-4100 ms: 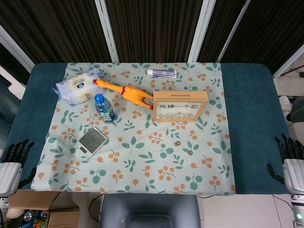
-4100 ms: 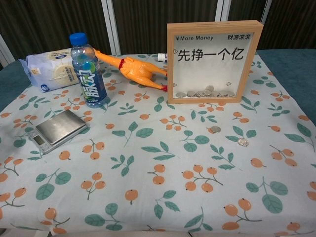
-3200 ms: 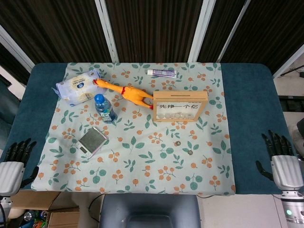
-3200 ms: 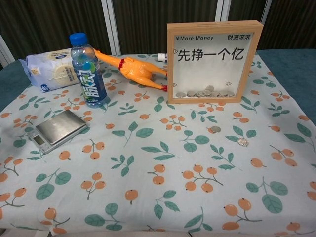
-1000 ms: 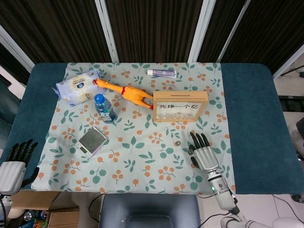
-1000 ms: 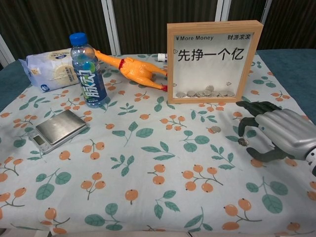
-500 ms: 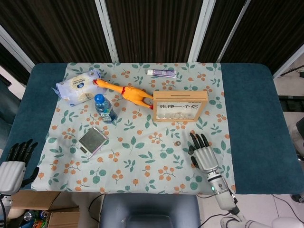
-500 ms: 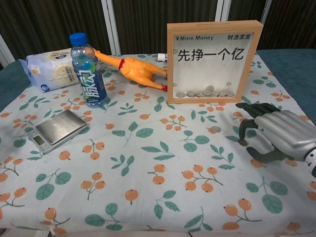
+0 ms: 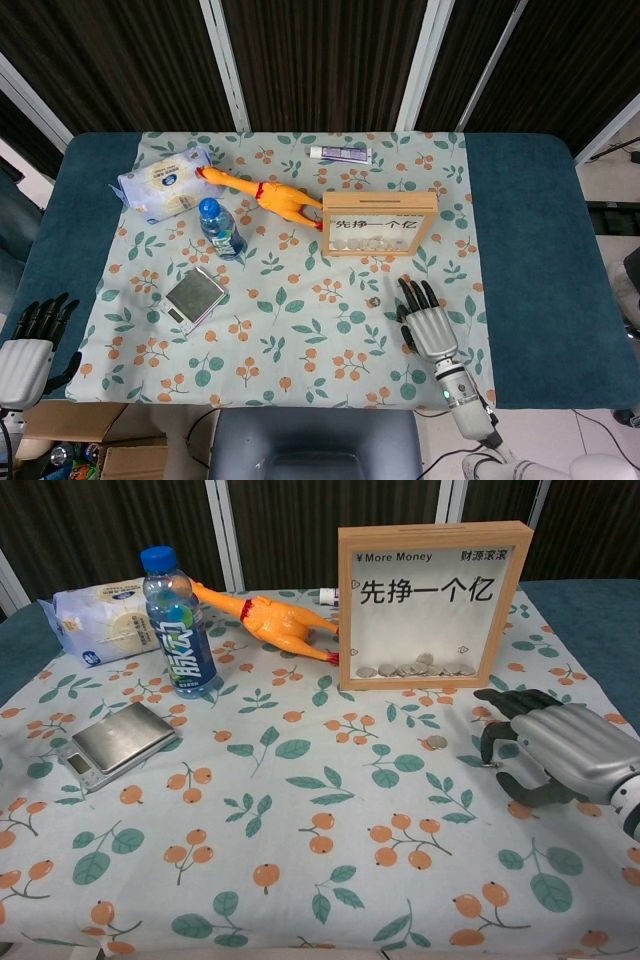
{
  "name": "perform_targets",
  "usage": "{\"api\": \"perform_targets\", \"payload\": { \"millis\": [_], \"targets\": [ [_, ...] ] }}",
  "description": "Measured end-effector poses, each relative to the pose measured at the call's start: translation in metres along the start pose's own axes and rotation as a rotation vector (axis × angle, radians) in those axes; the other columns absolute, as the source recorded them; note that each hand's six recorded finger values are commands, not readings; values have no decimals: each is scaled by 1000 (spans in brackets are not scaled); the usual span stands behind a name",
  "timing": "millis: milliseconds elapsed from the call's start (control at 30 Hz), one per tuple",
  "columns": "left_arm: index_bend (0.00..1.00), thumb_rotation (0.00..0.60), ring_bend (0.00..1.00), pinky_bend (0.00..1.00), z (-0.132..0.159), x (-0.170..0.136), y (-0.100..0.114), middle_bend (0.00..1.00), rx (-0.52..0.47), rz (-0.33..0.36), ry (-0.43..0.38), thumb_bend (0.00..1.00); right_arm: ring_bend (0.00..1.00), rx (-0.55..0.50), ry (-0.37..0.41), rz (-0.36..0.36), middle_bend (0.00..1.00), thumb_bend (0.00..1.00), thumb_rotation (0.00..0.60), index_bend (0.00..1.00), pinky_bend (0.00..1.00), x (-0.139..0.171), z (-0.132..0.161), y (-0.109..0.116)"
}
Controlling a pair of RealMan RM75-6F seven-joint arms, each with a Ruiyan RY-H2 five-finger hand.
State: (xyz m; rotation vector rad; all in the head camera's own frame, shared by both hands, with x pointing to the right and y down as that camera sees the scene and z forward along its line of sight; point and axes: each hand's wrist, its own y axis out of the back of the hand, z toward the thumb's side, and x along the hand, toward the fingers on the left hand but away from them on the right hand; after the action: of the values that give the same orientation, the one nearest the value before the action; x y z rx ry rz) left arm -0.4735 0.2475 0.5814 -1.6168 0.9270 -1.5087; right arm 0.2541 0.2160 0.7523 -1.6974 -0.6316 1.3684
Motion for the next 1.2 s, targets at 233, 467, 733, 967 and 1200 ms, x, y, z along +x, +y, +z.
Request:
{"api": "perform_targets", "payload": {
  "millis": [233, 467, 733, 967, 1200],
  "targets": [
    [0, 600, 0, 0, -1, 0, -1, 0, -1, -3, 4, 409, 0, 2, 4, -7, 17, 471, 600, 612, 0, -1, 1, 1],
    [0, 600, 0, 0, 0, 0, -3, 0, -3, -8, 2, 409, 0, 9, 2, -25, 24, 471, 600, 649, 0, 0, 0, 2],
    [0, 600, 0, 0, 1, 1, -4, 0, -6, -9, -5, 409, 0, 11, 7, -38, 25, 471, 600, 595, 0, 1, -1, 2],
    [0, 600, 0, 0, 0, 1, -4, 0, -12, -8, -6, 409, 0, 0, 16, -60, 41, 471, 600, 595, 0, 1, 0, 6],
    [0, 600, 0, 0, 1, 1, -4, 0, -21, -11, -8, 414, 0, -5, 17, -73, 61, 472, 600, 655, 0, 1, 0, 8]
  ]
}}
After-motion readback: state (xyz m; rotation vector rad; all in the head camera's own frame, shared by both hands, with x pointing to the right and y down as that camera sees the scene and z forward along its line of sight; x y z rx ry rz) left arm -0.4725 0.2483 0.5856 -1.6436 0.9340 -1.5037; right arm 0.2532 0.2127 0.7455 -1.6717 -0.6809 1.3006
